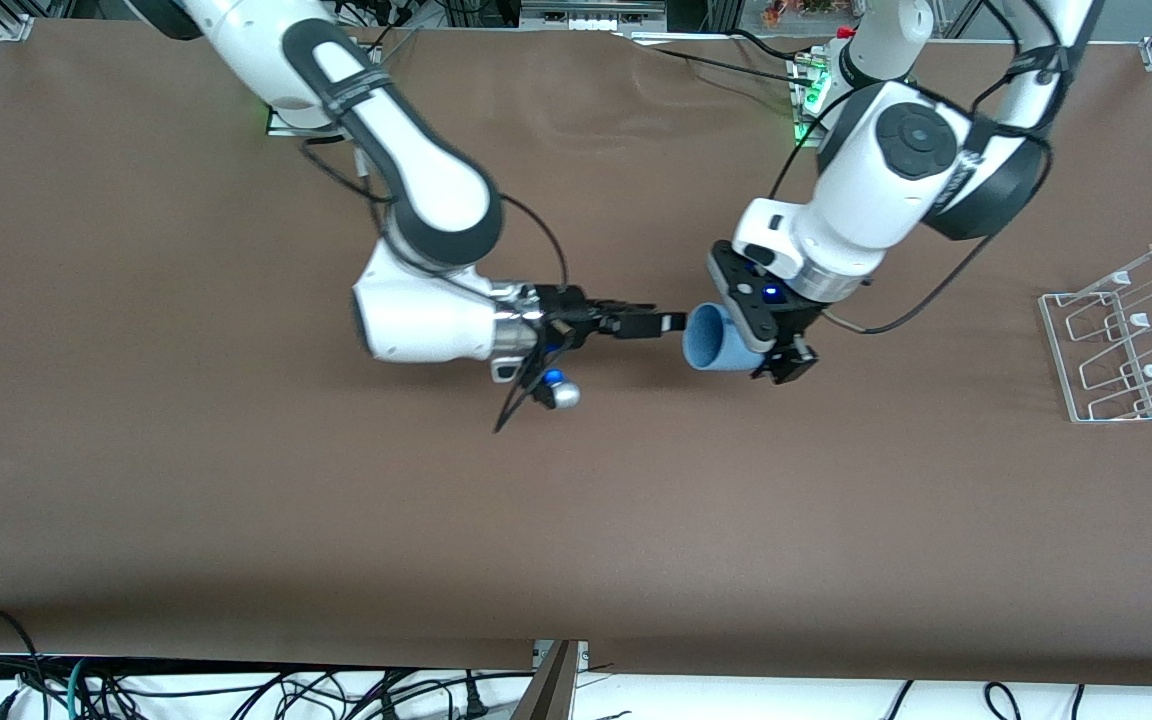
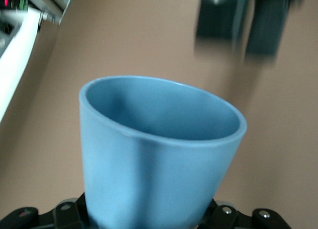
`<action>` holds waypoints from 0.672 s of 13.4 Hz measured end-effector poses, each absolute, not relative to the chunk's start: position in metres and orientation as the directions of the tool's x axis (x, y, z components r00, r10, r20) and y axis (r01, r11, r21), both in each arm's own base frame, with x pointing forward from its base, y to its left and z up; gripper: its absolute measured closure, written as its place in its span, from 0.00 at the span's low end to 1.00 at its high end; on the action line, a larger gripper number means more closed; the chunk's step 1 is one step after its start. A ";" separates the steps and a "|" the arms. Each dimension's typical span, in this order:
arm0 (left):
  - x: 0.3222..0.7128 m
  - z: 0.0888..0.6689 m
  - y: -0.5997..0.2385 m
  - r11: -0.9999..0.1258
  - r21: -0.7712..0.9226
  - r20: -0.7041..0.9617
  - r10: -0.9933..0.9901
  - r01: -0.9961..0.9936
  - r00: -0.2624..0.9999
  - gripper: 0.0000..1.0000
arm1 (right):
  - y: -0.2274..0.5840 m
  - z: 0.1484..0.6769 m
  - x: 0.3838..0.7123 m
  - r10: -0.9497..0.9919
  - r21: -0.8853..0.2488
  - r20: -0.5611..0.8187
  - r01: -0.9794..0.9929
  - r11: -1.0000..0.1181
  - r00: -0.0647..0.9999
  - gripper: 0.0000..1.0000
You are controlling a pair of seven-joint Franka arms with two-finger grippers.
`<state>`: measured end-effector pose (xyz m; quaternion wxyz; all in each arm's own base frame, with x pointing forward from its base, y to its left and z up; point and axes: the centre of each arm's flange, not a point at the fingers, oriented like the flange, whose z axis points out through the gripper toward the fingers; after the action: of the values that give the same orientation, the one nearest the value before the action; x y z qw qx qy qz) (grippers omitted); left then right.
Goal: Transfer cup to left arm and place on rack
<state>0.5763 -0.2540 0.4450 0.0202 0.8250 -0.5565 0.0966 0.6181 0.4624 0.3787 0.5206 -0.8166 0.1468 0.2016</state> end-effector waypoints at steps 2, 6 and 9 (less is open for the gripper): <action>0.570 0.459 -0.224 -0.396 -0.030 0.096 -0.915 -0.918 0.392 0.26 | 0.422 0.387 0.641 -0.013 -0.786 -0.446 -0.399 -0.472 0.895 0.00; 0.575 0.475 -0.119 -0.500 0.034 -0.061 -0.866 -0.866 0.497 0.26 | 0.350 0.417 0.667 0.045 -0.751 -0.270 -0.181 -0.636 0.962 0.00; 0.575 0.466 -0.019 -0.584 0.035 -0.237 -0.793 -0.811 0.561 0.26 | 0.300 0.443 0.677 0.153 -0.691 -0.082 0.054 -0.721 0.985 0.00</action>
<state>0.5751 -0.0194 0.4662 -0.0389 0.8826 -0.4544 -0.1140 0.6775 0.2997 0.4425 0.3696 -0.9251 -0.0559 0.0665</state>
